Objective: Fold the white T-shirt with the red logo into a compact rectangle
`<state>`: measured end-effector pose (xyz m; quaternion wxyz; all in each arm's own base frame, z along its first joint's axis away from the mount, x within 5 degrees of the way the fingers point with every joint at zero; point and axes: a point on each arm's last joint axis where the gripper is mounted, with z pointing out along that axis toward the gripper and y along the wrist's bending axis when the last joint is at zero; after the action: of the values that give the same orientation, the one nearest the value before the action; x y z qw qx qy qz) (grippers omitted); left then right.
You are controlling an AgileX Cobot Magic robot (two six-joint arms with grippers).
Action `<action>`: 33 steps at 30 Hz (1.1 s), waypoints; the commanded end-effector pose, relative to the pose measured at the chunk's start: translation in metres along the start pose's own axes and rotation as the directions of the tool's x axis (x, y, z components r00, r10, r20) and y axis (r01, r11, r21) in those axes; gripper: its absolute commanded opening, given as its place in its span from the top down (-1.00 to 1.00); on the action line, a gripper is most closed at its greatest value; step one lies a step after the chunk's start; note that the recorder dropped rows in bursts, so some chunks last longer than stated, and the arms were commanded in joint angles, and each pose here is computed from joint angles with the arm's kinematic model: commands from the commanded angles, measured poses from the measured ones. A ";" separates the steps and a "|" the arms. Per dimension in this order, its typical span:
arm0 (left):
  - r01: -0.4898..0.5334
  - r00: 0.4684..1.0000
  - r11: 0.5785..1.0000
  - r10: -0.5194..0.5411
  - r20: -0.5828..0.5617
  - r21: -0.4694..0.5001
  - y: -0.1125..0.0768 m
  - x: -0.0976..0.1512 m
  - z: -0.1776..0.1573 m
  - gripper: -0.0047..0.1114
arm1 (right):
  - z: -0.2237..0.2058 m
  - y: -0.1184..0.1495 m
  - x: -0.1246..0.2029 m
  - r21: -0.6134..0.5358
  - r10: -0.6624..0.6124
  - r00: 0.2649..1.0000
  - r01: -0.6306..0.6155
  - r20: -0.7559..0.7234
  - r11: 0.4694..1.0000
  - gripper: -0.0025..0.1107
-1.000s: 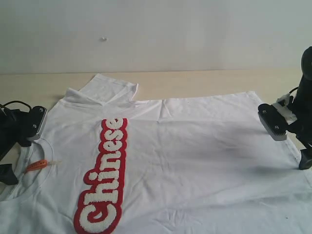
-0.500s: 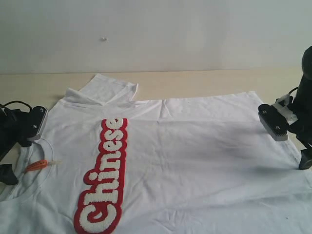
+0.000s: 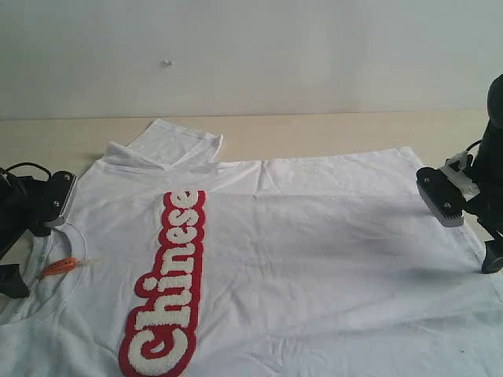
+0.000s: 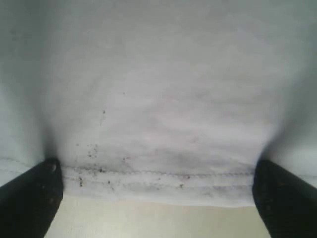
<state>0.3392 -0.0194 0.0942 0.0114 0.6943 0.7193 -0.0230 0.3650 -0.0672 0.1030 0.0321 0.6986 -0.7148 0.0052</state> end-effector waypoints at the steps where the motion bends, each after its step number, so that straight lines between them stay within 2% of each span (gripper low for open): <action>1: -0.009 0.999 0.970 0.016 -0.029 0.245 -0.036 0.002 0.073 -0.90 | 0.023 0.001 -0.006 -0.011 0.062 0.997 -0.061 0.052 0.998 -0.90; 5: -0.009 0.999 0.970 0.016 -0.029 0.245 -0.036 0.002 0.073 -0.90 | 0.023 0.002 -0.006 -0.019 0.072 0.996 -0.071 0.053 0.997 -0.90; 10: -0.009 0.999 0.970 0.016 -0.029 0.245 -0.036 0.002 0.073 -0.90 | 0.023 0.001 -0.006 -0.022 0.216 0.975 -0.215 0.050 0.976 -0.90; 15: -0.011 0.999 0.970 0.019 -0.030 0.245 -0.036 0.002 0.073 -0.90 | 0.024 0.001 -0.006 -0.014 0.218 0.975 -0.217 0.050 0.976 -0.90; 22: -0.013 0.999 0.969 0.022 -0.032 0.245 -0.036 0.002 0.073 -0.90 | 0.024 -0.006 -0.005 0.061 0.210 0.976 -0.213 0.050 0.975 -0.90; 28: -0.013 0.999 0.968 0.022 -0.032 0.251 -0.037 0.002 0.073 -0.90 | 0.034 -0.004 -0.004 0.037 0.187 0.982 -0.188 0.028 0.981 -0.89; 30: -0.013 0.999 0.968 0.022 -0.032 0.251 -0.037 0.002 0.073 -0.90 | 0.034 -0.004 -0.003 0.036 0.179 0.984 -0.180 0.020 0.983 -0.85; 33: -0.013 0.999 0.968 0.022 -0.032 0.251 -0.037 0.002 0.073 -0.90 | 0.035 -0.004 -0.002 0.036 0.173 0.985 -0.173 0.014 0.984 -0.44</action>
<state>0.3389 -0.0209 0.0969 0.0143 0.6985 0.7153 -0.0167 0.3642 -0.0694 0.1015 0.0391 0.6428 -0.7650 0.0086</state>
